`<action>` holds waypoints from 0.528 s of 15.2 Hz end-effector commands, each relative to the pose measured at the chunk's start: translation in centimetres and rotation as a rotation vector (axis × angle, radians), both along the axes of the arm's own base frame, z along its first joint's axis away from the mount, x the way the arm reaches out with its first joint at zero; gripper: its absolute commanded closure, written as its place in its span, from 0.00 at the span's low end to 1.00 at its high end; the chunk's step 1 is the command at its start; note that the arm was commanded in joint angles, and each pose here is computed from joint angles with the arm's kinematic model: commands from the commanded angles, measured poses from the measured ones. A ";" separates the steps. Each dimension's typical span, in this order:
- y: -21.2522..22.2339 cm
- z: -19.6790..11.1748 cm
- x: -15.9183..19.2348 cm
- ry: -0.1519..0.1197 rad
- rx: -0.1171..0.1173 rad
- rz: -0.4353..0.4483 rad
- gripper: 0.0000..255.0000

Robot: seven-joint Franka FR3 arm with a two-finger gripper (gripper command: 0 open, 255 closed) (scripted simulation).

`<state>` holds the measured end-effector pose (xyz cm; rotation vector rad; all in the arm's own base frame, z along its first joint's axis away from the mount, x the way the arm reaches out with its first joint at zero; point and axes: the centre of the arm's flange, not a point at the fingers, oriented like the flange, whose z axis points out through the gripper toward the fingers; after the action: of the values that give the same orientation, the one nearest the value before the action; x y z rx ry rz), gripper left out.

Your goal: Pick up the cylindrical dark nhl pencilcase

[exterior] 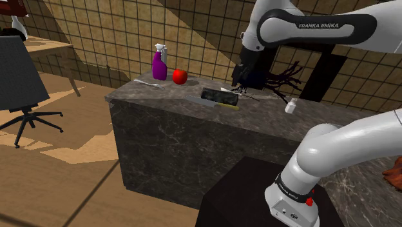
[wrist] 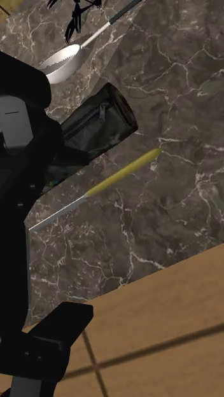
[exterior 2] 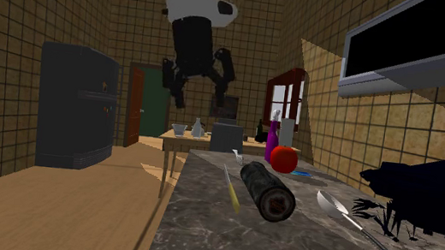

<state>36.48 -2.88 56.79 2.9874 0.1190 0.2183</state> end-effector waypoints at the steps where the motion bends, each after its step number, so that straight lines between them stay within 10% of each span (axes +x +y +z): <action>1: -1.2 -1.8 1.4 0.000 -0.024 0.053 0.00; 8: -5.0 -7.2 7.1 0.007 -0.102 0.223 0.00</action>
<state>42.85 -7.42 50.26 2.8867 0.4116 0.2170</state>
